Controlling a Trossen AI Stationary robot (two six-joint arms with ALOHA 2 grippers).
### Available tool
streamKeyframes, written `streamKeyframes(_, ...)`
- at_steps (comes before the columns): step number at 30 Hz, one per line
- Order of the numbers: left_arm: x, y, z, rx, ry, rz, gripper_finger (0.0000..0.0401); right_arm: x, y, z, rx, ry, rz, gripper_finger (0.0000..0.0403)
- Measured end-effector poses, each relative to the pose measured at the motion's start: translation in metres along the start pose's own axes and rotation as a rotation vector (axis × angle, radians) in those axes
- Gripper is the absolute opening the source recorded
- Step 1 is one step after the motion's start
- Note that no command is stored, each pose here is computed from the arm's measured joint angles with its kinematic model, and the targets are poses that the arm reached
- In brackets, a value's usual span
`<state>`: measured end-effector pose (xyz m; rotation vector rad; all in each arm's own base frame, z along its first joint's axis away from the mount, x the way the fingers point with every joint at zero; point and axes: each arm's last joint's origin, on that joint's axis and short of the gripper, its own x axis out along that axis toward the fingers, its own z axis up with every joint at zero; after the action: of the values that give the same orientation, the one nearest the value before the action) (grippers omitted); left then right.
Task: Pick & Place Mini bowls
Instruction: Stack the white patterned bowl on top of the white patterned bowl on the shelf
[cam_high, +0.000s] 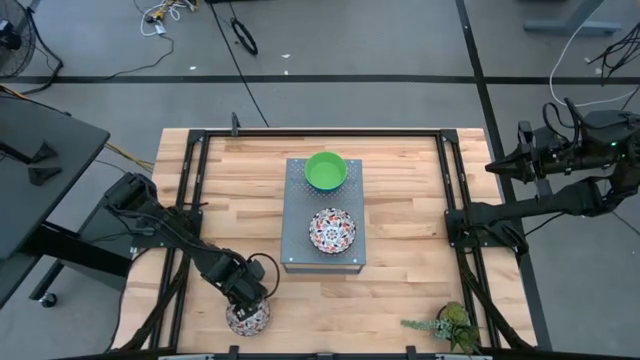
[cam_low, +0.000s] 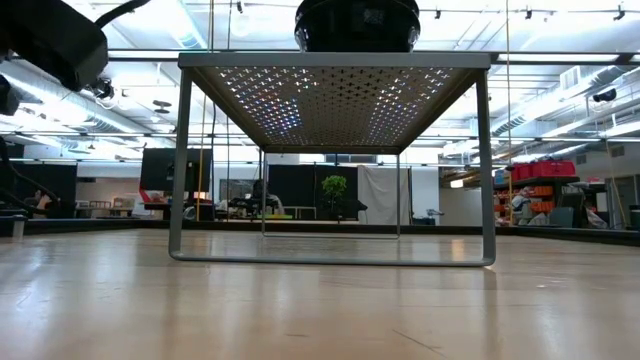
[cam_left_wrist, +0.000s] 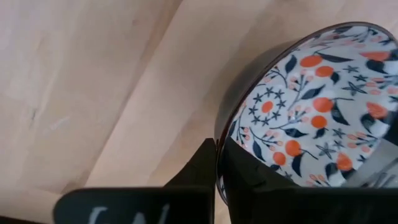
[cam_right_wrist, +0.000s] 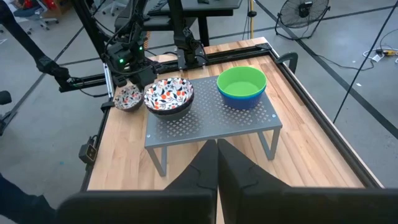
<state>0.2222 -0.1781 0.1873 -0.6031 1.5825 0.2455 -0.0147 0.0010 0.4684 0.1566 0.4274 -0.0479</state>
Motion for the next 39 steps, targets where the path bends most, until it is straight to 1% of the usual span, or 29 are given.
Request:
streamKeyframes(6, -0.016, -0.002, -0.001, -0.002, -0.009, -0.016, 0.0009, 0.0, 0.0, 0.0, 0.0, 0.0, 0.0, 0.0003)
streamKeyframes(8, -0.027, -0.007, -0.002, 0.006, -0.023, -0.054, 0.0009, 0.0, 0.0, 0.0, 0.0, 0.0, 0.0, 0.0003)
streamKeyframes(12, -0.047, -0.009, -0.005, 0.023, -0.03, -0.071, 0.0009, 0.0, 0.0, 0.0, 0.0, 0.001, 0.0, 0.0003)
streamKeyframes(15, -0.069, -0.015, -0.006, 0.039, -0.061, -0.127, 0.0009, 0.0, 0.0, 0.0, 0.0, 0.001, 0.0, 0.0003)
streamKeyframes(17, -0.083, -0.016, -0.008, 0.051, -0.089, -0.136, 0.0009, 0.0, 0.0, 0.0, 0.0, 0.001, 0.0, 0.0003)
streamKeyframes(20, -0.109, -0.021, -0.008, 0.071, -0.167, -0.179, 0.0009, 0.0, 0.0, 0.0, 0.0, 0.0, 0.0, 0.0003)
streamKeyframes(23, -0.137, -0.023, -0.004, 0.076, -0.233, -0.195, 0.0009, 0.0, 0.0, 0.0, 0.0, 0.001, 0.0, 0.0003)
streamKeyframes(25, -0.158, -0.023, -0.001, 0.085, -0.284, -0.211, 0.0009, 0.0, 0.0, 0.0, 0.0, 0.0, 0.0, 0.0003)
streamKeyframes(28, -0.188, -0.022, 0.01, 0.099, -0.378, -0.268, 0.0009, 0.0, 0.0, 0.0, 0.0, 0.001, 0.0, 0.0003)
streamKeyframes(32, -0.223, -0.013, 0.027, 0.108, -0.491, -0.313, 0.0009, 0.0, 0.0, 0.0, 0.0, 0.001, 0.0, 0.0003)
streamKeyframes(36, -0.246, 0.003, 0.046, 0.104, -0.56, -0.329, 0.0009, 0.0, 0.0, 0.0, 0.0, 0.001, 0.0, 0.0003)
streamKeyframes(39, -0.26, 0.014, 0.062, 0.096, -0.613, -0.363, 0.0009, 0.0, 0.0, 0.0, 0.0, 0.0, 0.0, 0.0003)
